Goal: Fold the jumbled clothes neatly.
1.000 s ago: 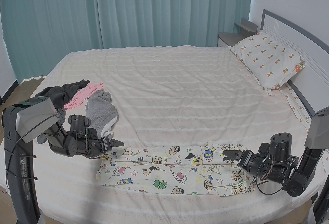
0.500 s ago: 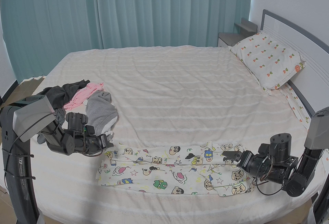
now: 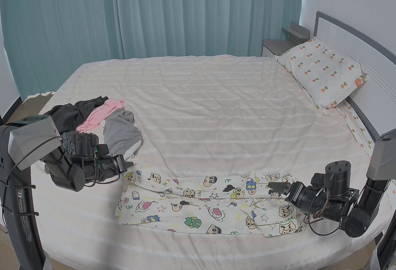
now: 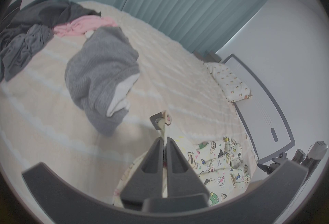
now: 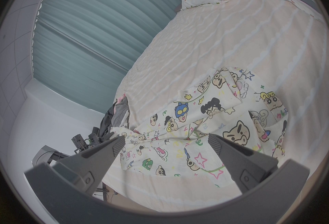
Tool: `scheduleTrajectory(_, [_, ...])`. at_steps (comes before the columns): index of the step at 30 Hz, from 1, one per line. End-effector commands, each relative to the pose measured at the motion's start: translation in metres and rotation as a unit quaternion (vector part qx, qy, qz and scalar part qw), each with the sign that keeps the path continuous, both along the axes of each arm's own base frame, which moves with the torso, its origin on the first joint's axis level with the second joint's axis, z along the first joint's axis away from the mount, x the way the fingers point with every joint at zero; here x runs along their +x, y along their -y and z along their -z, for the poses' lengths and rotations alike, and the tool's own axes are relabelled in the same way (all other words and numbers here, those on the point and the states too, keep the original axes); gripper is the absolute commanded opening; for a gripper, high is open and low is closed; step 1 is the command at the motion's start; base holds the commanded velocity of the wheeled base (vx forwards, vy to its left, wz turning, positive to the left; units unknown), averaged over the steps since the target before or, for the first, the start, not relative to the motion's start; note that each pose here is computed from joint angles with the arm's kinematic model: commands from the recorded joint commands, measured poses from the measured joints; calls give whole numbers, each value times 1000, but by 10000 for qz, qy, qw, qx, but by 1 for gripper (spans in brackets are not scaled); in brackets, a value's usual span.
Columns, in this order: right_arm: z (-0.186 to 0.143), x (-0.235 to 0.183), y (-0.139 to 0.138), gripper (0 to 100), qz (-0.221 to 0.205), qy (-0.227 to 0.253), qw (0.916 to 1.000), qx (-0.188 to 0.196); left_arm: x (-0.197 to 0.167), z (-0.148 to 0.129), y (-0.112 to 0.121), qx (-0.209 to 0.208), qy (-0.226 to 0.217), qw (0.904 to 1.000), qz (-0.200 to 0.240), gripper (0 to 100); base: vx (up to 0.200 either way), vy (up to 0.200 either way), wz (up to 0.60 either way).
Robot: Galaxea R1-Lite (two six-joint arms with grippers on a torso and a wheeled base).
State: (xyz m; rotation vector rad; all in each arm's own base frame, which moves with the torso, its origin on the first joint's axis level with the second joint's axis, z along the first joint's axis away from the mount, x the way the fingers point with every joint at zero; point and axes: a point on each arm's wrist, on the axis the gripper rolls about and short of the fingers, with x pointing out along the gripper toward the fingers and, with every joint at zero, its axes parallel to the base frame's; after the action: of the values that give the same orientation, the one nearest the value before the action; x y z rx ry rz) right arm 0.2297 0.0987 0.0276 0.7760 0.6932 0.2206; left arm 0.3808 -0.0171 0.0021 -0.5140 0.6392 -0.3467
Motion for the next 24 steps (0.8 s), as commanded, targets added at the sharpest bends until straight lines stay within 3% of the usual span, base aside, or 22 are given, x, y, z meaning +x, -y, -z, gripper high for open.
scheduleTrajectory(1, [-1,-1,0,100,-5,15,10000,5,-9,4,-4,-22,154,9999,-56,0,0,0,0])
scheduleTrajectory(10, [-1,-1,0,100,-5,8,10000,2,-8,2,-3,23,551,9985,-55,0,0,0,0])
scheduleTrajectory(19, [-1,-1,0,100,-5,8,10000,2,-28,21,-4,44,166,9997,148,0,0,0,0])
scheduleTrajectory(24, [0,-1,0,100,-5,1,10000,-1,-36,28,-18,244,-86,9995,154,0,0,0,0])
